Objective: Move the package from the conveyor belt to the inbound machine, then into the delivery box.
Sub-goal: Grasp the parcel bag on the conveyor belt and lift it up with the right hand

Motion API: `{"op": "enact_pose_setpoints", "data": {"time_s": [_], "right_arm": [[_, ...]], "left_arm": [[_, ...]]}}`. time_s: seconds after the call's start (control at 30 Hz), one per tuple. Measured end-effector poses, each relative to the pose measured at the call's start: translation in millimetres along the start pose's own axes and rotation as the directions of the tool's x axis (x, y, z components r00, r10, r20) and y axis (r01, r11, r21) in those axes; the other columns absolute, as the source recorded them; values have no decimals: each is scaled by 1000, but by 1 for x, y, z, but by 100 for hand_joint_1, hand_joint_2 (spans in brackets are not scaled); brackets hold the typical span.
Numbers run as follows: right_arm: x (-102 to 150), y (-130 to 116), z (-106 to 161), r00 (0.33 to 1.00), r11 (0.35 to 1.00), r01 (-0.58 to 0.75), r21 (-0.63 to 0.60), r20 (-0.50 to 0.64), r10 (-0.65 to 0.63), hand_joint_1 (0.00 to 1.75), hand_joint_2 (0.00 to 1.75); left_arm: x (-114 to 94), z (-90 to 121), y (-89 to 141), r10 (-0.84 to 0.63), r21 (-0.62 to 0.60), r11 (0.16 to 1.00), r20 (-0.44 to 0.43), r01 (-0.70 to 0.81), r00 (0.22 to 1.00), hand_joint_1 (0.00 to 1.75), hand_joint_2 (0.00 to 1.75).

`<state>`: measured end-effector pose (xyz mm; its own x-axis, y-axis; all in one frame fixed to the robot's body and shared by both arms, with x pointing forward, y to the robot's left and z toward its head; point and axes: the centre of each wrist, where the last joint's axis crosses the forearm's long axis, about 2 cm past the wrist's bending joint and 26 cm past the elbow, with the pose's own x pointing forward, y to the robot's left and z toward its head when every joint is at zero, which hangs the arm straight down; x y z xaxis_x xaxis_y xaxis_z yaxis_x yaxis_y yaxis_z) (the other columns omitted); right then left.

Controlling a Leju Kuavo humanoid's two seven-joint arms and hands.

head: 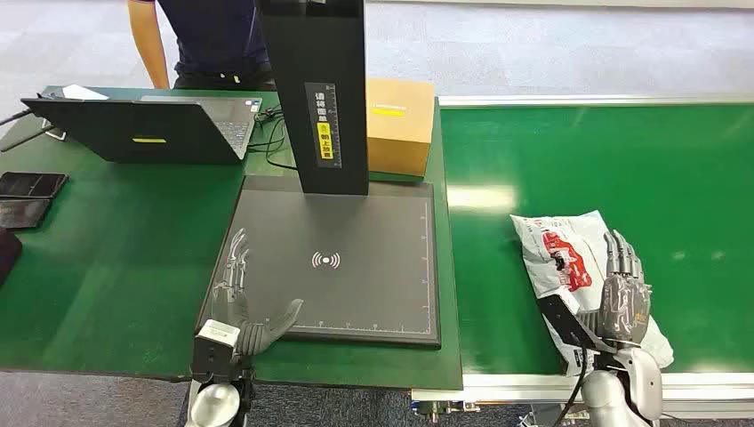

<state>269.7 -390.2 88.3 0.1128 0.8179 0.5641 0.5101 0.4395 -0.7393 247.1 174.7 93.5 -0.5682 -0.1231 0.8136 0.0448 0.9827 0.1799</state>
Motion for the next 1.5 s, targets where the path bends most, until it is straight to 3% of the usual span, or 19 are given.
{"op": "enact_pose_setpoints", "data": {"time_s": [0.33,0.63,0.83,1.17,1.2,1.33,1.4,1.5], "right_arm": [[-49,8,-12,982,999,-44,27,-185,48,0,175],[-83,17,-3,879,963,-201,182,-399,259,0,175],[-91,21,-2,835,940,-173,295,-462,299,0,175],[-90,25,-5,825,936,-146,322,-482,295,0,175],[-90,26,-5,825,935,-144,323,-483,294,9,175],[-90,26,-5,828,932,-145,333,-474,299,133,175],[-90,26,-4,832,929,-150,337,-465,303,154,175],[-90,28,-1,836,927,-153,342,-455,306,168,175]], "left_arm": [[-1,0,-1,-5,-15,1000,-2,5,1000,0,175],[-1,-1,-3,-5,-53,999,3,5,1000,0,175],[-1,-3,-5,-4,-67,998,6,4,1000,0,175],[0,-4,-7,2,-69,998,6,-2,1000,0,175],[0,-4,-7,2,-69,998,6,-2,1000,0,175],[0,-4,-6,-3,-73,997,7,3,1000,0,175],[0,-4,-6,-5,-75,997,7,6,1000,0,175],[0,-4,-7,-5,-77,997,6,5,1000,0,175]]}}
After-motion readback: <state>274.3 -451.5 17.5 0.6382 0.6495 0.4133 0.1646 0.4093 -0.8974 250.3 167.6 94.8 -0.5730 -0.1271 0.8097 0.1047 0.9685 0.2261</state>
